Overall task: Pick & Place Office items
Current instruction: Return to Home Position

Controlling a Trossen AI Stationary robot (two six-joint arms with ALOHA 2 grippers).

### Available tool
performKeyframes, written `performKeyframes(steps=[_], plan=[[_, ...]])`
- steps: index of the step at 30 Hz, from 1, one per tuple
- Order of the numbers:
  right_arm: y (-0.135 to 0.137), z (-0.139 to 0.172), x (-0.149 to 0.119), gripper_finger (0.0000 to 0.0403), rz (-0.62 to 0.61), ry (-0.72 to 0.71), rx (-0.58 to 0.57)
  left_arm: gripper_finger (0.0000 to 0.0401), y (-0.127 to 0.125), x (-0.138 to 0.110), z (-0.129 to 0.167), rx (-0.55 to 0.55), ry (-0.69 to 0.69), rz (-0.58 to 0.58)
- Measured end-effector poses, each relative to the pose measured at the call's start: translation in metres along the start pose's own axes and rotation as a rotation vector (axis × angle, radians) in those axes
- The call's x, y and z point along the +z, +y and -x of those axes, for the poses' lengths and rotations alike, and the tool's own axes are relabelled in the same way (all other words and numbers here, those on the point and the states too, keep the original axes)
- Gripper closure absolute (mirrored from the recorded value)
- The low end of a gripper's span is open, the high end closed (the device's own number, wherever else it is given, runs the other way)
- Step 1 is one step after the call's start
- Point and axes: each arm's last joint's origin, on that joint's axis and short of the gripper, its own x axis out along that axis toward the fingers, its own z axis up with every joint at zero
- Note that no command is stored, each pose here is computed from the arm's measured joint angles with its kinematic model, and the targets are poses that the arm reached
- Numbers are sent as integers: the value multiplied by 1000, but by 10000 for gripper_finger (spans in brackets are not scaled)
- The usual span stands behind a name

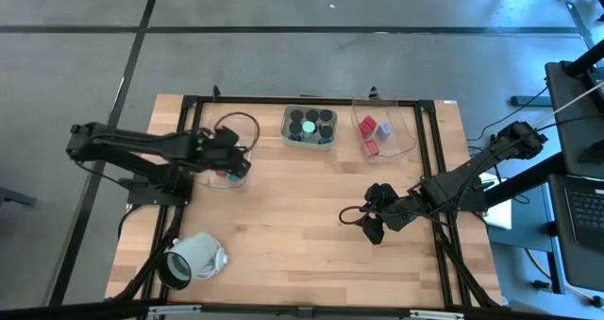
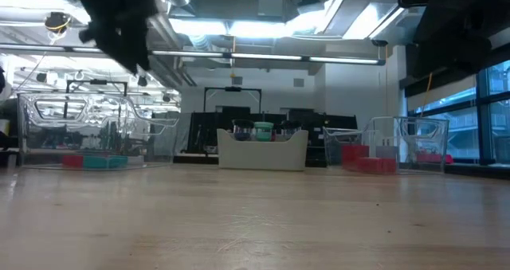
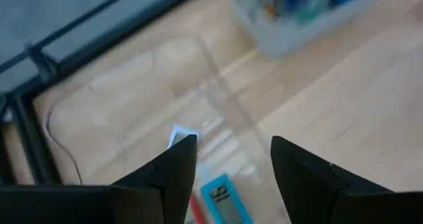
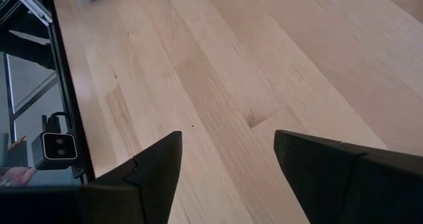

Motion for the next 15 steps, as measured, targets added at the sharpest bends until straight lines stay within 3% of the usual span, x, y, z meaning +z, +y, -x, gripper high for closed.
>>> performKeyframes(steps=[10,15], plan=[[0,0,0,158,5,-2,2,216,45,-4,63,-235,-238,116],[0,0,0,158,12,-2,2,217,59,-10,79,-326,-305,81]])
